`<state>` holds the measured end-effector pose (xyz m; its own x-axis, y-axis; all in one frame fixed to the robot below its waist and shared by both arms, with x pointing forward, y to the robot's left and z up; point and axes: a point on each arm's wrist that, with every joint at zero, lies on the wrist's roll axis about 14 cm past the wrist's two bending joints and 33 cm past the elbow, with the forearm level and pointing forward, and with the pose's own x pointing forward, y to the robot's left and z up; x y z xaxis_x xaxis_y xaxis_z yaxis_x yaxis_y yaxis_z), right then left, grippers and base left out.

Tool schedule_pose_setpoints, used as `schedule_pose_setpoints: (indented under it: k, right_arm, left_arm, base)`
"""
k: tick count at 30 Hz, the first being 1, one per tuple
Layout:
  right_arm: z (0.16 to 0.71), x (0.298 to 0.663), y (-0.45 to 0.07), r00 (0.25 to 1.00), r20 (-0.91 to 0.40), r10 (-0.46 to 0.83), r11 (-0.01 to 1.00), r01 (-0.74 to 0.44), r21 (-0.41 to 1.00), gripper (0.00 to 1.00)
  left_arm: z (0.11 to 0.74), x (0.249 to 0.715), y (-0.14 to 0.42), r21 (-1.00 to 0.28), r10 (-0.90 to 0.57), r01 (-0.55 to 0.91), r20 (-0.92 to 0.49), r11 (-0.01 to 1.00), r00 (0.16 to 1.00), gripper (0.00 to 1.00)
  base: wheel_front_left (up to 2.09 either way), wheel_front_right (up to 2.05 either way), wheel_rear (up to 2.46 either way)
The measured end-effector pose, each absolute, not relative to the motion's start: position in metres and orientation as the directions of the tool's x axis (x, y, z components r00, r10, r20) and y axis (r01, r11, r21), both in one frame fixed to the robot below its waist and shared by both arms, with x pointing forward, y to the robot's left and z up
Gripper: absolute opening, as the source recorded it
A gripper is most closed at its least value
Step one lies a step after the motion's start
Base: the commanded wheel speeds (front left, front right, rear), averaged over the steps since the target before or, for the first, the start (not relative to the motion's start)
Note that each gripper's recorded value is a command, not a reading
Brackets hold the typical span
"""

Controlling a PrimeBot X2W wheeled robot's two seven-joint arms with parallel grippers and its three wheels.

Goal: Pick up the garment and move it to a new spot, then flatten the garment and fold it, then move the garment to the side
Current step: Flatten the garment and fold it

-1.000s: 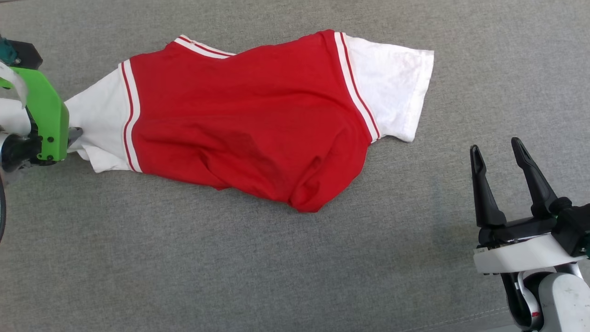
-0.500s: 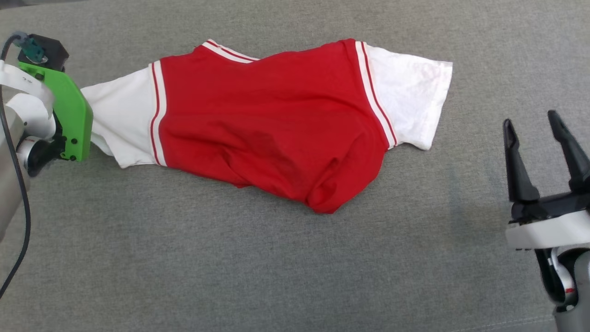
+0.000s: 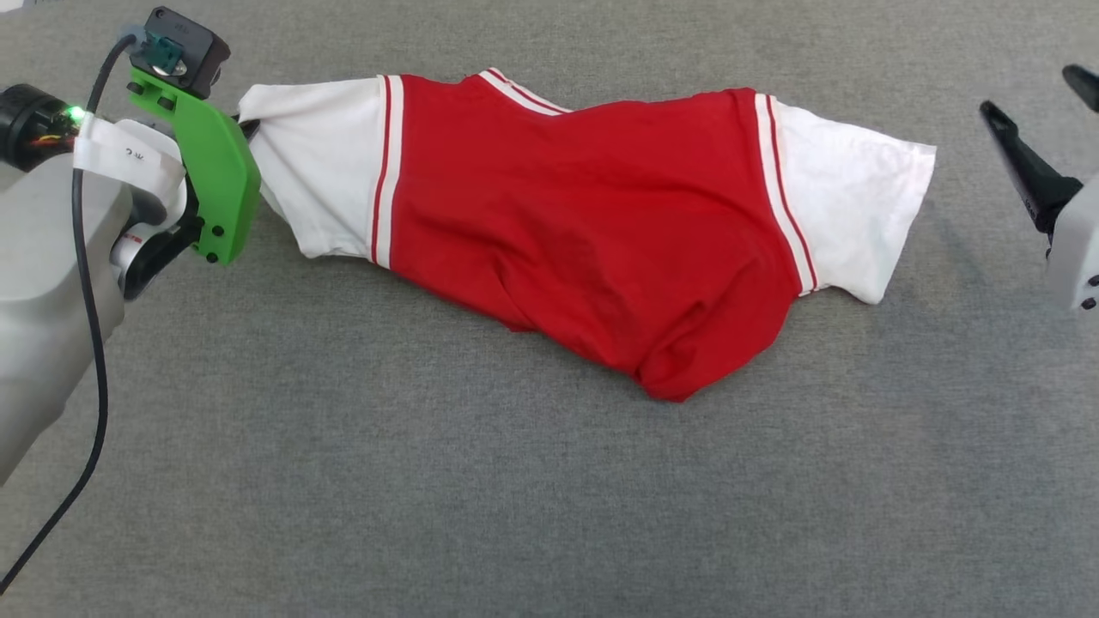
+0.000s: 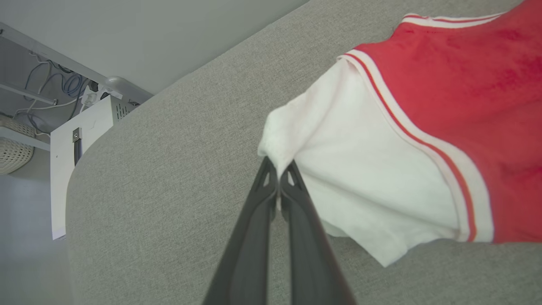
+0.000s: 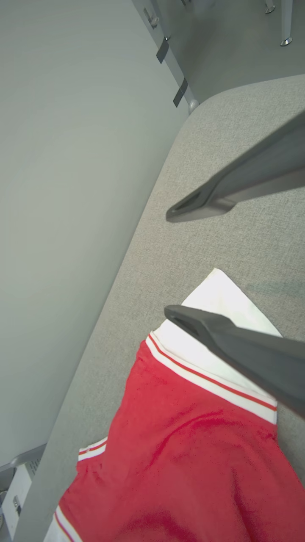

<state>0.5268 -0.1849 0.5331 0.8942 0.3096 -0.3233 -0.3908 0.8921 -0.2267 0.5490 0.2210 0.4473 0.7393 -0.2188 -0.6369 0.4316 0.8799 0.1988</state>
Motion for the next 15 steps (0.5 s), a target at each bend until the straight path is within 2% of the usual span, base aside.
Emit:
schedule_pose_setpoints:
  k: [3, 7, 11, 15]
  right_arm:
    - [0.504, 0.531, -0.192, 0.816, -0.508, 0.277, 0.891, -0.416, -0.183, 1.00]
    - [0.466, 0.527, -0.203, 0.656, -0.719, 0.229, 0.903, -0.419, -0.094, 1.00]
    - [0.447, 0.533, -0.205, 0.571, -0.796, 0.203, 0.907, -0.415, -0.067, 1.00]
    - [0.433, 0.545, -0.191, 0.528, -0.819, 0.226, 0.899, -0.436, -0.033, 1.00]
  left_arm:
    - [0.448, 0.550, 0.220, 0.206, -0.228, 0.440, -0.625, 0.874, 0.747, 0.00]
    - [0.446, 0.553, 0.217, 0.203, -0.242, 0.446, -0.614, 0.871, 0.751, 0.00]
    - [0.443, 0.558, 0.214, 0.201, -0.252, 0.454, -0.609, 0.868, 0.752, 0.00]
    - [0.437, 0.564, 0.216, 0.201, -0.252, 0.451, -0.605, 0.870, 0.755, 0.00]
  base:
    - [0.00, 0.00, 0.00]
    - [0.00, 0.00, 0.00]
    - [0.00, 0.00, 0.00]
    - [0.00, 0.00, 0.00]
